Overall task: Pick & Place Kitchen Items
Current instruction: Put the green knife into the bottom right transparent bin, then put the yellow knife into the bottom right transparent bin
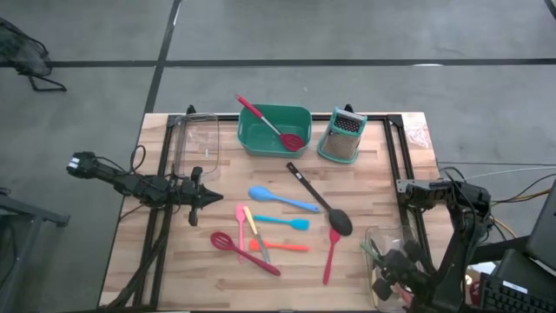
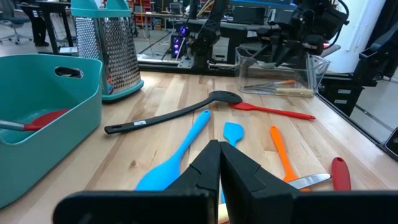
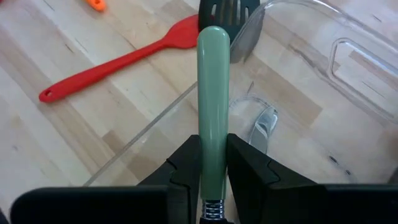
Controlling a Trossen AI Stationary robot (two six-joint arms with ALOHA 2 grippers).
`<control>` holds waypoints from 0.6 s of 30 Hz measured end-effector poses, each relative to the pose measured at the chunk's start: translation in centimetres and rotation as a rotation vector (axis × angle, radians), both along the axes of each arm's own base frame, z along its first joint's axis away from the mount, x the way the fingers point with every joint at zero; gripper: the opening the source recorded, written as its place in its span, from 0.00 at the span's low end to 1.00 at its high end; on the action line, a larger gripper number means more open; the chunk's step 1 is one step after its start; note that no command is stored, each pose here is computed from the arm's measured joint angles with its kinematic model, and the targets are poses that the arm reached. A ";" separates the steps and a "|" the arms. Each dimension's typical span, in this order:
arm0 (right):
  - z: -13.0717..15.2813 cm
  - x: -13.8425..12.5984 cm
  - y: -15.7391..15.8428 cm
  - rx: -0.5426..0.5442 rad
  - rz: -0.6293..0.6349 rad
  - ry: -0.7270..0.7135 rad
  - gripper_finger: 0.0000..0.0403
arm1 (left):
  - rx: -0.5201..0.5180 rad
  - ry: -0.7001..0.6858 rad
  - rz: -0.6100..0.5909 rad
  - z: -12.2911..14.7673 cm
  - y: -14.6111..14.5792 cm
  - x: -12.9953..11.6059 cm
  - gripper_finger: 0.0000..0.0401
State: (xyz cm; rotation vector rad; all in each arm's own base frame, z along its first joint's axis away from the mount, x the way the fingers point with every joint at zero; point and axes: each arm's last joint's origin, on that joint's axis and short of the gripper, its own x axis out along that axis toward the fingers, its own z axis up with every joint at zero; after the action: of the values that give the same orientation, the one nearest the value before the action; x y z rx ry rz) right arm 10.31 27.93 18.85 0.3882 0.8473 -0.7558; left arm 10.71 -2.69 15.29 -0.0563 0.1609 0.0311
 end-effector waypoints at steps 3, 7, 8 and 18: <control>-0.3 0.0 0.1 -0.008 0.000 0.004 0.16 | 0.000 0.000 0.000 0.0 0.0 0.0 0.03; -0.4 0.0 0.1 -0.008 -0.003 0.011 0.21 | 0.000 0.000 0.000 0.0 0.0 0.0 0.03; -0.4 0.0 0.1 -0.009 -0.003 0.011 0.22 | 0.000 0.000 0.000 0.0 0.0 0.0 0.03; 0.9 0.3 0.2 0.005 -0.015 0.022 0.34 | 0.000 0.000 0.000 0.0 0.0 0.0 0.03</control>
State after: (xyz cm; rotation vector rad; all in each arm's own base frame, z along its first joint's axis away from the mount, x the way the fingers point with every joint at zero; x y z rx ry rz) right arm 10.57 28.16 19.73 0.3921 0.8679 -0.7734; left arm 10.71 -2.69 15.30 -0.0565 0.1607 0.0310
